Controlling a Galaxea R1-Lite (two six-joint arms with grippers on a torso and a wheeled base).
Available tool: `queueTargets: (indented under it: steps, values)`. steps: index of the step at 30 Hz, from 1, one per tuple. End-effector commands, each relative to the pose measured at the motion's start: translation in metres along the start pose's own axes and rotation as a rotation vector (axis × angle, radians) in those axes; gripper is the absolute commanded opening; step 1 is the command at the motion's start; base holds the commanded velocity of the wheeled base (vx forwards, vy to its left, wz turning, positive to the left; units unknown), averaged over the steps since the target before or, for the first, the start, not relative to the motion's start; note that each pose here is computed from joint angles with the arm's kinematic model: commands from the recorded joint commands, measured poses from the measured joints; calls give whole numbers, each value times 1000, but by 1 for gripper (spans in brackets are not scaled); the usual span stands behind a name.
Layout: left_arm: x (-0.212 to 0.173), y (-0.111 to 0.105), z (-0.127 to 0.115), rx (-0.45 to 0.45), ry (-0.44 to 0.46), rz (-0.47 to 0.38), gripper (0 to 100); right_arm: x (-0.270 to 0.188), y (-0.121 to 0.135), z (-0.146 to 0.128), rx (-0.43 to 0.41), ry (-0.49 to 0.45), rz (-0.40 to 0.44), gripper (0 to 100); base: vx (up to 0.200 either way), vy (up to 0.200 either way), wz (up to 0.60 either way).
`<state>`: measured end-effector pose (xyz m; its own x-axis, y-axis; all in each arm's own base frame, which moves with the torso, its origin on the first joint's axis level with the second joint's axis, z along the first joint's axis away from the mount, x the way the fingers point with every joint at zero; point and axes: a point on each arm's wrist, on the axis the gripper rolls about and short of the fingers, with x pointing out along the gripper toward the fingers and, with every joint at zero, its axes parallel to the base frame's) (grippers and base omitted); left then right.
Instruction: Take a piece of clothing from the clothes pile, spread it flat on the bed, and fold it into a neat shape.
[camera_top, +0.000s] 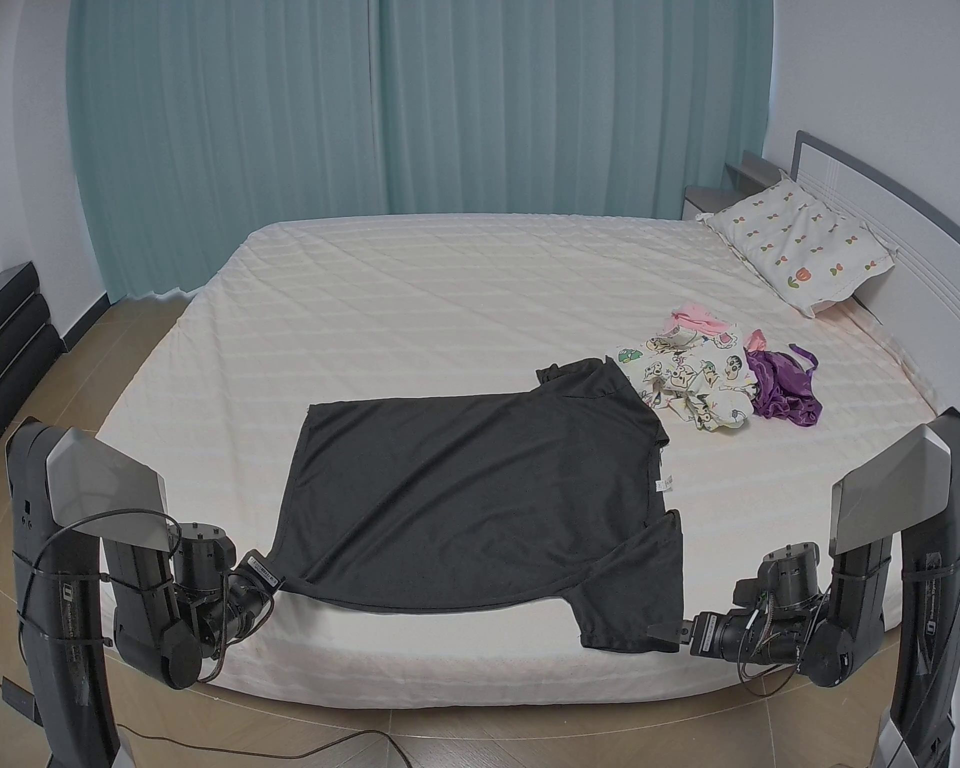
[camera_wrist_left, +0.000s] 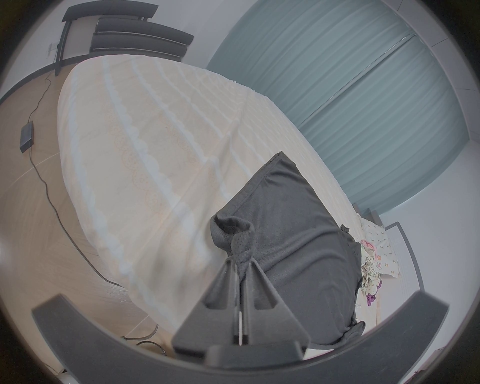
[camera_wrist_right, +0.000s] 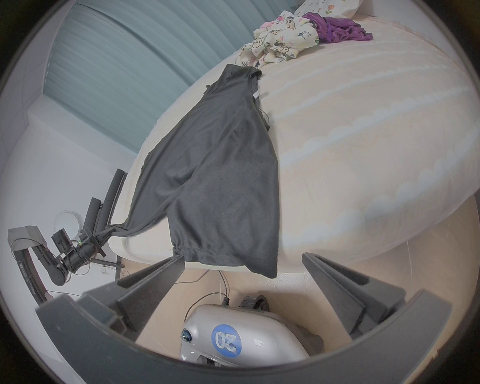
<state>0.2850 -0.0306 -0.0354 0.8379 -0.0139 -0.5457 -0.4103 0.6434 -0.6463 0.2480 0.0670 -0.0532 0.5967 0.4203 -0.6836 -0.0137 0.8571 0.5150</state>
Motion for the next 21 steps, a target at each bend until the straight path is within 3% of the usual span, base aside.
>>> queueTargets:
  steps: [1, 9, 21]
  values:
    - [1, 0, 0, 0, -1, -1, 0, 3, 3, -10, -18, 34, -11, 100, 0, 0, 0]
    - [1, 0, 0, -1, -2, -2, 0, 12, 14, -4, -56, 16, 22, 100, 0, 0, 0]
    - [1, 0, 0, -1, -2, -2, 0, 23, 16, 12, -48, 16, 10, 100, 0, 0, 0]
